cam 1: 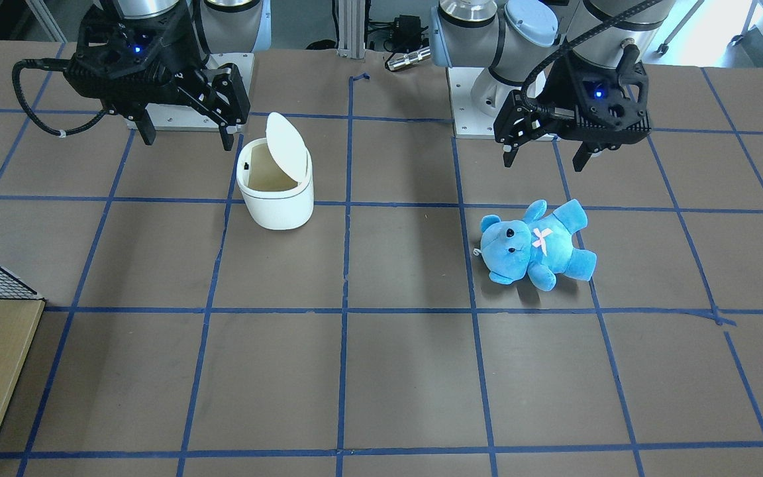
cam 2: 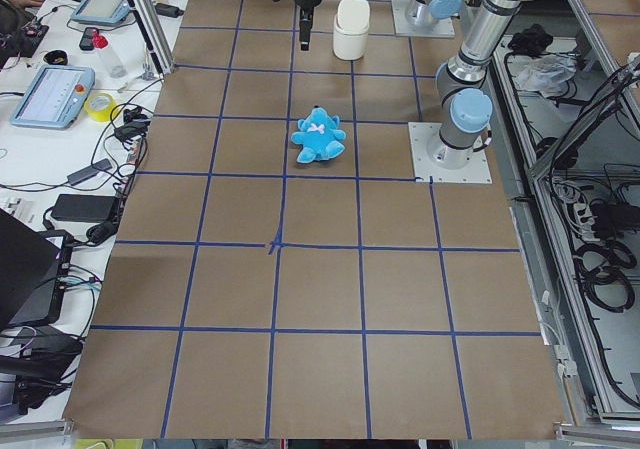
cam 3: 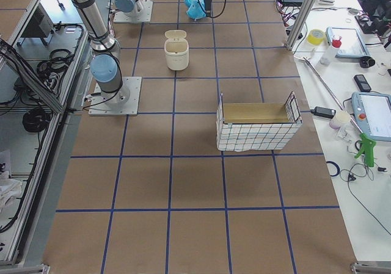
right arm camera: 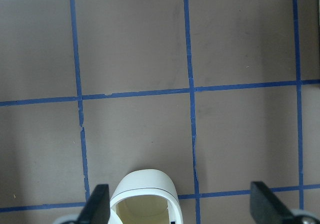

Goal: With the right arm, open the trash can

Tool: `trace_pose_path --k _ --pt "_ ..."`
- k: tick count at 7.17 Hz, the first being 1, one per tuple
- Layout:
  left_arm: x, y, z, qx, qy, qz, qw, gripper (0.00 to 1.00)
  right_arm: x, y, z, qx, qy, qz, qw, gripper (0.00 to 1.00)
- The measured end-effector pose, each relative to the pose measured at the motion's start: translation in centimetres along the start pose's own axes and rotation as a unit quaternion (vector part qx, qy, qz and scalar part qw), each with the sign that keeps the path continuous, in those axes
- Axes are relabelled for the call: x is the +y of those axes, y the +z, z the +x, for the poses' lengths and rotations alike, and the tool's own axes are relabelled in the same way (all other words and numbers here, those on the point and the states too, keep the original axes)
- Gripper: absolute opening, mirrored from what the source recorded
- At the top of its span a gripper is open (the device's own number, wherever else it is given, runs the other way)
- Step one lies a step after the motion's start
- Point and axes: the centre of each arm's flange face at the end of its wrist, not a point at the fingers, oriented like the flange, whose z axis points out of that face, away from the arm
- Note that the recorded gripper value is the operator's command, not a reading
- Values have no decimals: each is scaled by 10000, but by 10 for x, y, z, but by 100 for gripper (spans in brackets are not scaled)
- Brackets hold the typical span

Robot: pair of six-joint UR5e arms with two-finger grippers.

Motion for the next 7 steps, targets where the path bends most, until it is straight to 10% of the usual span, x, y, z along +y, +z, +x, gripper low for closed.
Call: trace_pose_path --k 7 --pt "0 0 0 0 0 0 10000 100 -1 2 -1 21 -8 9 10000 100"
